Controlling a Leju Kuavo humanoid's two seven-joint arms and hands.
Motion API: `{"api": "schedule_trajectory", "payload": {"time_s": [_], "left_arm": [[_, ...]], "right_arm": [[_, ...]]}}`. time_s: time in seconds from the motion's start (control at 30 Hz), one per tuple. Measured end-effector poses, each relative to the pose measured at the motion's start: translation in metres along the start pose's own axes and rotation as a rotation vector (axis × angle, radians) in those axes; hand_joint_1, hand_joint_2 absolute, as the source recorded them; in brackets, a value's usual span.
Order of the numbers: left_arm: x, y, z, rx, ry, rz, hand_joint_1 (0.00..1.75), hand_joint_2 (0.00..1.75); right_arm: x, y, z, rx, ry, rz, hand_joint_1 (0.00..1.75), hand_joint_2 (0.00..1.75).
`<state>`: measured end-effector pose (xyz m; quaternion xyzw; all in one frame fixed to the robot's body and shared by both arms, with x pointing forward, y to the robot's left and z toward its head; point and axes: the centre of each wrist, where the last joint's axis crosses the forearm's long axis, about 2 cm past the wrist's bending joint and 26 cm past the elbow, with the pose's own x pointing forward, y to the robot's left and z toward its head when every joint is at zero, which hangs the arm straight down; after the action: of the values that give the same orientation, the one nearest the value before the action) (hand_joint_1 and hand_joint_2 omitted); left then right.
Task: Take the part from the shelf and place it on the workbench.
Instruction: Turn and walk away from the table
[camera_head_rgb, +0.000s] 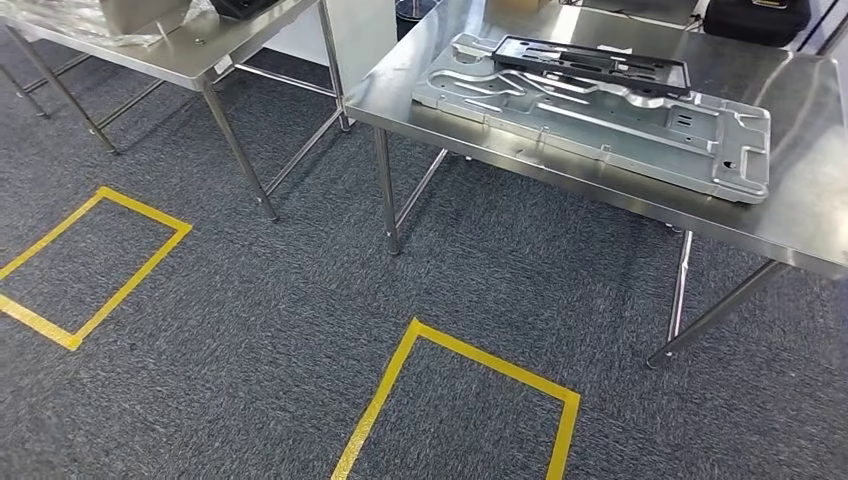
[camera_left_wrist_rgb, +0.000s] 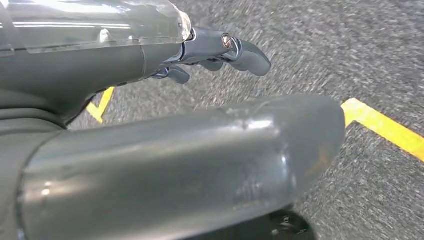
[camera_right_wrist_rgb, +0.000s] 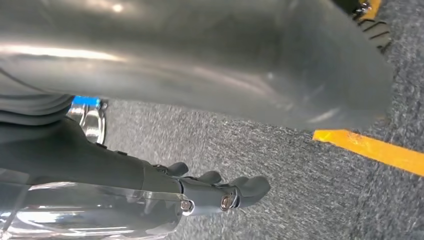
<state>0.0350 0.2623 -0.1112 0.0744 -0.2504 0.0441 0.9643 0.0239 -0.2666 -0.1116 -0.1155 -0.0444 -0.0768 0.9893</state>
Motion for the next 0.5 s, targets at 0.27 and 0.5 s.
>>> {"api": "schedule_trajectory", "payload": {"time_s": [0.27,0.5], "left_arm": [[0.0003,0.0006,-0.0003,0.003,0.006,-0.003,0.0,0.0],[-0.0001,0.0013,-0.0002,0.004,0.006,-0.005,0.0,0.0]], "right_arm": [[0.0003,0.0001,-0.0001,0.019,-0.006,0.018,0.0,0.0],[0.0044,-0.0006,-0.0005,0.021,-0.013,0.022,0.0,0.0]]}}
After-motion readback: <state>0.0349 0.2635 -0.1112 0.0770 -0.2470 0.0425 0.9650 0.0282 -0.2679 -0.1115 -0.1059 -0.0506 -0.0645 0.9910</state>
